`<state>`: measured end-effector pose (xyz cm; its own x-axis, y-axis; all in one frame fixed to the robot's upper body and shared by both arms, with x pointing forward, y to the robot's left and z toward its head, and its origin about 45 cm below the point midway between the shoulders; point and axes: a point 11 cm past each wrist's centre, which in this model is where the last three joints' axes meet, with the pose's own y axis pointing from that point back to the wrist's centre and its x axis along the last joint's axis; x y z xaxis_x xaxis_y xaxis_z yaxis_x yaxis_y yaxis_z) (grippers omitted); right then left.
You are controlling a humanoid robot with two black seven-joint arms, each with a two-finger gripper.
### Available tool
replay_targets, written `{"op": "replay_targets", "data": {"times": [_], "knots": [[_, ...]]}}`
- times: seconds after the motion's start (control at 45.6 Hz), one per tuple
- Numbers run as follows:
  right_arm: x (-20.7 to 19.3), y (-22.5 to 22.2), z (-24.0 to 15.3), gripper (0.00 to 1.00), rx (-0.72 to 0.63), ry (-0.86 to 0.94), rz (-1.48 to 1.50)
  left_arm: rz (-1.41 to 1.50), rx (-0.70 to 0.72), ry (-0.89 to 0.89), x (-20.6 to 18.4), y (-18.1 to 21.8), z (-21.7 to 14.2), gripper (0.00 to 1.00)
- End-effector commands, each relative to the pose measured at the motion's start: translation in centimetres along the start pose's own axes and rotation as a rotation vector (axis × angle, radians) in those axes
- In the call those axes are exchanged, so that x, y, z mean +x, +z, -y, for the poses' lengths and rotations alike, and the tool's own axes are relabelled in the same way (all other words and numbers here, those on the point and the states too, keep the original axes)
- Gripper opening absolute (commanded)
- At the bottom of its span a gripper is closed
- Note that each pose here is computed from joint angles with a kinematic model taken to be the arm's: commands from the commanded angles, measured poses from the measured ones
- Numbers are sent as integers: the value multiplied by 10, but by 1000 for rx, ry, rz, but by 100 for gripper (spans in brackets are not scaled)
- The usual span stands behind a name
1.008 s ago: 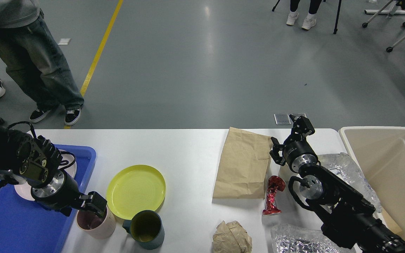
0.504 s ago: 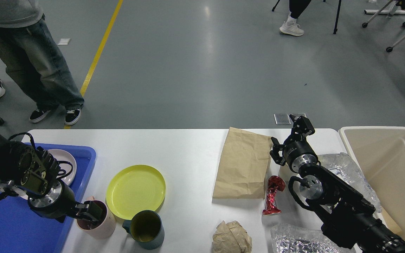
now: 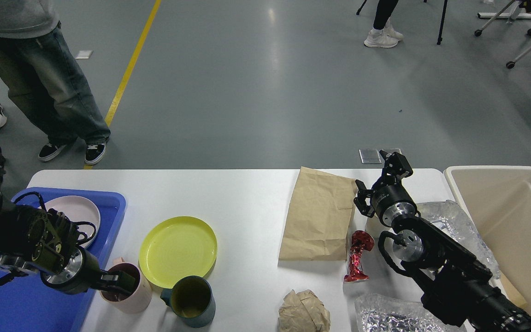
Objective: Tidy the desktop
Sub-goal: 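Grasp the white mug rim with the left gripper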
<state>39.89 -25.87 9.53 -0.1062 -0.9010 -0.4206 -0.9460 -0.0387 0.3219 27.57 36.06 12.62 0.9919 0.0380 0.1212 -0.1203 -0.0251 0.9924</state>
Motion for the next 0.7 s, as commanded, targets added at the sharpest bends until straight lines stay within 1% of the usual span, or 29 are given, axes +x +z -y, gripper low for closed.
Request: {"op": "replay_targets", "data": {"times": [0.0,0.132,0.329,0.438,0.592,0.679], "knots": [[0,0,0,100,0,0,0,0,-3,22,1,0,1,96],[0,0,0,100,0,0,0,-8,3,17,-3,-2,7,95],[0,0,0,100,0,-1,0,-13,34,19,-4,-5,12,90],[-1,0,0,100,0,-2,1,-10,39,31,-5,-7,15,85],[0,0,0,100,0,0,0,-10,48,43,-4,-7,16,73],[0,0,0,100,0,-1,0,-14,50,38,-6,-5,18,69]]}}
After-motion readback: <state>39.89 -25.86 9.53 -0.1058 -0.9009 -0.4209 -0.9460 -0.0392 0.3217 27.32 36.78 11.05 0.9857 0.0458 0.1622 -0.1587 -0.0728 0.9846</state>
